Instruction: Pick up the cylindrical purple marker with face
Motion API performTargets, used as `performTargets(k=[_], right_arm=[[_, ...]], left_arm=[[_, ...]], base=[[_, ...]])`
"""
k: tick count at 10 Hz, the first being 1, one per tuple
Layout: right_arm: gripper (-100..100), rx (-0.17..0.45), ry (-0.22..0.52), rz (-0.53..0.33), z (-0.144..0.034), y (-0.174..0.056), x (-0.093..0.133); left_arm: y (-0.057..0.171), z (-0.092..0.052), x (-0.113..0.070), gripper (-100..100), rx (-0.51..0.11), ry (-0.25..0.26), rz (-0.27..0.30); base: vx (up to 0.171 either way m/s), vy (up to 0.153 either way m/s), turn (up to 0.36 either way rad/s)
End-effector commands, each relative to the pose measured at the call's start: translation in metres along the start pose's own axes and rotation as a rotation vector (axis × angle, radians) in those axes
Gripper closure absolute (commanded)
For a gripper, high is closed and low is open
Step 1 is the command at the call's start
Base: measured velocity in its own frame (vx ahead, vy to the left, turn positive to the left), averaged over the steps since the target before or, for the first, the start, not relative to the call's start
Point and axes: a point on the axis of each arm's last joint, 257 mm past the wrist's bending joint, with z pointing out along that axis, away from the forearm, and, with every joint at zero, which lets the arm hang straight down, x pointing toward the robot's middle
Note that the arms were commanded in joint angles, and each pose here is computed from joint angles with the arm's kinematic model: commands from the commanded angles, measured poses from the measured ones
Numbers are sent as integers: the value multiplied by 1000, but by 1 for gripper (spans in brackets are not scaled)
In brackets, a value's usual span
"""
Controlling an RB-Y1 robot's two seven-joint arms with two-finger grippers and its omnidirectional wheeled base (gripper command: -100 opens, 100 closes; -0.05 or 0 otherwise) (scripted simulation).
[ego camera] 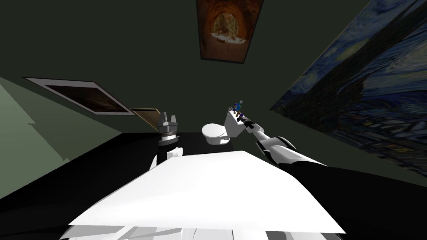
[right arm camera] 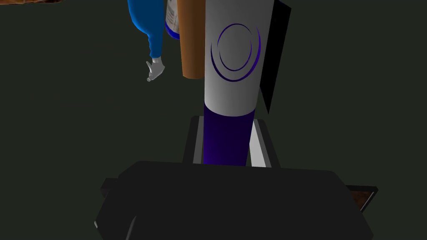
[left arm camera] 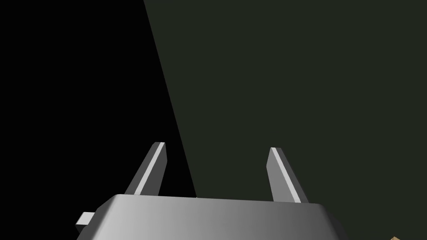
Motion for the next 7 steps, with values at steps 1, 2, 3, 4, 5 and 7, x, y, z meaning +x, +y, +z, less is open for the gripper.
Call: performTargets(k=[1, 2, 3, 4, 5, 7], right_arm=[[100, -10, 21, 1, -9, 4, 16], [100, -29, 10, -1, -9, 12, 13], [100, -1, 23, 19, -18, 3, 23], [100, -34, 17, 14, -26, 16, 26], [100, -44, 20, 13, -30, 19, 30], [100, -6, 28, 29, -38, 7, 35]], left_arm=[[0, 0, 0, 0, 0, 0, 0], [0, 0, 0, 0, 0, 0, 0], [0, 0, 0, 0, 0, 0, 0], [0, 0, 0, 0, 0, 0, 0], [0, 0, 0, 0, 0, 0, 0], [0, 0, 0, 0, 0, 0, 0]], base=[[17, -6, 12], [-3, -2, -12], [75, -9, -25], [96, -12, -16], [48, -12, -23], [46, -23, 0]])
